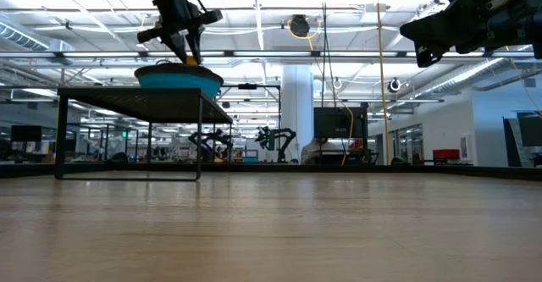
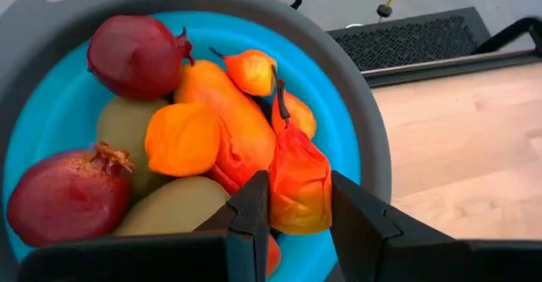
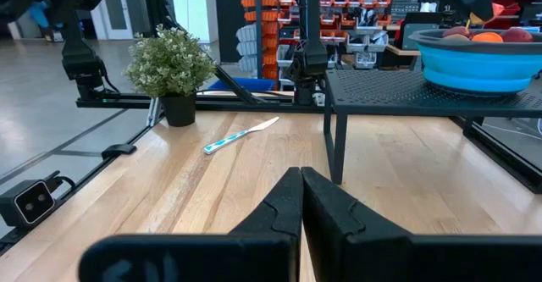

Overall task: Pick & Place Fruit
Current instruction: Put the pear into the blue strainer bowl on the shelf

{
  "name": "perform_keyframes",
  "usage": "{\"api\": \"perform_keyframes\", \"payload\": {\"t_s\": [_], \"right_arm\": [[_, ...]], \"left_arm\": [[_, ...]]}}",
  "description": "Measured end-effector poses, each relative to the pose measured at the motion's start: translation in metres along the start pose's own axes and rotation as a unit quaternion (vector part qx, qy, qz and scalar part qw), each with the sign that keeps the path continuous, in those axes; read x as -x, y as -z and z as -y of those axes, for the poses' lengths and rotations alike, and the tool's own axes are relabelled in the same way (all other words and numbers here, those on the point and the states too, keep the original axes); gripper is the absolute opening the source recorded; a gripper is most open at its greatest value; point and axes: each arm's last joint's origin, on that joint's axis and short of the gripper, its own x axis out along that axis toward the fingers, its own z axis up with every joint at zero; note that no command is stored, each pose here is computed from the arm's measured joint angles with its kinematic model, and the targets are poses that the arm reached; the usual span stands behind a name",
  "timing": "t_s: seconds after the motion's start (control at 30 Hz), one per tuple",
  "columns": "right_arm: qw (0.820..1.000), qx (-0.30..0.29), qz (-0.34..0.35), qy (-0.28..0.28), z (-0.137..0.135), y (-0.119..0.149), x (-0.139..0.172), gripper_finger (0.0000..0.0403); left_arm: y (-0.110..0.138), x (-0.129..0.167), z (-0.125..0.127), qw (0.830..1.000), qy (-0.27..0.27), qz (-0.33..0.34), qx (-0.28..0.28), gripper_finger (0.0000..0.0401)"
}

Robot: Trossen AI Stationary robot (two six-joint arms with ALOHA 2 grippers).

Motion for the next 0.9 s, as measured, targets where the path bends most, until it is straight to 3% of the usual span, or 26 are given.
{"api": "perform_keyframes", "payload": {"t_s": [0.33,0.73,0.9], "right_arm": [[1.0,0.0,0.0,-0.001,0.0,0.0,0.0,0.0],[1.0,0.0,0.0,-0.002,0.0,0.0,0.0,0.0],[1.0,0.0,0.0,-0.002,0.0,0.0,0.0,0.0]], "left_arm": [[0.005,-0.025,0.005,0.997,-0.012,-0.049,-0.059,0.0093],[0.003,-0.03,0.003,0.996,-0.022,-0.051,-0.076,0.0093],[0.003,-0.03,0.002,0.995,-0.029,-0.046,-0.086,0.0123]]}}
